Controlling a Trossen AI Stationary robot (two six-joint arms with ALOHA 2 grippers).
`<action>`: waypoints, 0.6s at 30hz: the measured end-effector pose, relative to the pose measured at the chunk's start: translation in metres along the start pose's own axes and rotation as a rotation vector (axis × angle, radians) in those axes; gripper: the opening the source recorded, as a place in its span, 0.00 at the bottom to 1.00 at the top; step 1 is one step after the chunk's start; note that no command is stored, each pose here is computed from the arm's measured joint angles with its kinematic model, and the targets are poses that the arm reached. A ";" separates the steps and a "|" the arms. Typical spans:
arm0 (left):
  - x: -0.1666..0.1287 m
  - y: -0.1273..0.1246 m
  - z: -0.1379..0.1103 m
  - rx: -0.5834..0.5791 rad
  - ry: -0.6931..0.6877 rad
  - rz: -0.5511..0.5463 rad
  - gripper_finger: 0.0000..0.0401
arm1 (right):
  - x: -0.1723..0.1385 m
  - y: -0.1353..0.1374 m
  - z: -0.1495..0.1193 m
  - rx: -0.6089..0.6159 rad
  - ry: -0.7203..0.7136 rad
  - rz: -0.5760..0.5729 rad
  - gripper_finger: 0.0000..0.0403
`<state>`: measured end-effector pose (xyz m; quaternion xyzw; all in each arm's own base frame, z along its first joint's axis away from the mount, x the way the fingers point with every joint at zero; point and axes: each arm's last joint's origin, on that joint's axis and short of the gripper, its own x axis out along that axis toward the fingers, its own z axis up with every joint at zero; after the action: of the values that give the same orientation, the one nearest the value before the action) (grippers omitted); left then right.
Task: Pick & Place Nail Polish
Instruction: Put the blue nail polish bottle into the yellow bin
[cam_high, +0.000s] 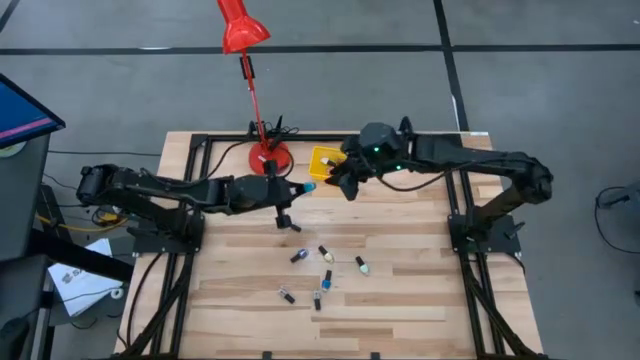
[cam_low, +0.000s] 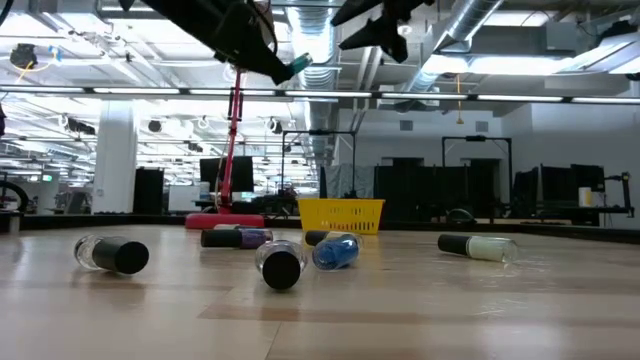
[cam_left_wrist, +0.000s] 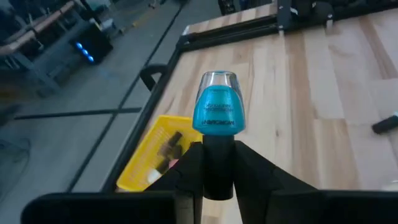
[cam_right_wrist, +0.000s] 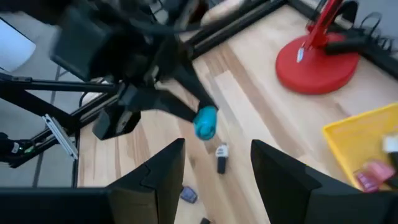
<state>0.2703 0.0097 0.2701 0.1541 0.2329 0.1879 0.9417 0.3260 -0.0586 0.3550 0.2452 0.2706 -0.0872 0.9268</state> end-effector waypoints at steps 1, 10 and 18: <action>0.000 0.001 0.001 0.017 -0.001 0.004 0.13 | 0.003 0.000 0.000 0.013 0.001 0.000 0.44; 0.000 0.004 0.003 0.170 0.006 0.065 0.13 | 0.016 -0.003 0.002 0.109 -0.017 0.006 0.44; 0.000 0.006 0.009 0.228 -0.041 0.095 0.13 | 0.015 -0.003 0.005 0.127 -0.041 0.013 0.53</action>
<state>0.2728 0.0129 0.2803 0.2751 0.2258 0.2014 0.9126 0.3399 -0.0642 0.3487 0.3035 0.2438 -0.1031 0.9153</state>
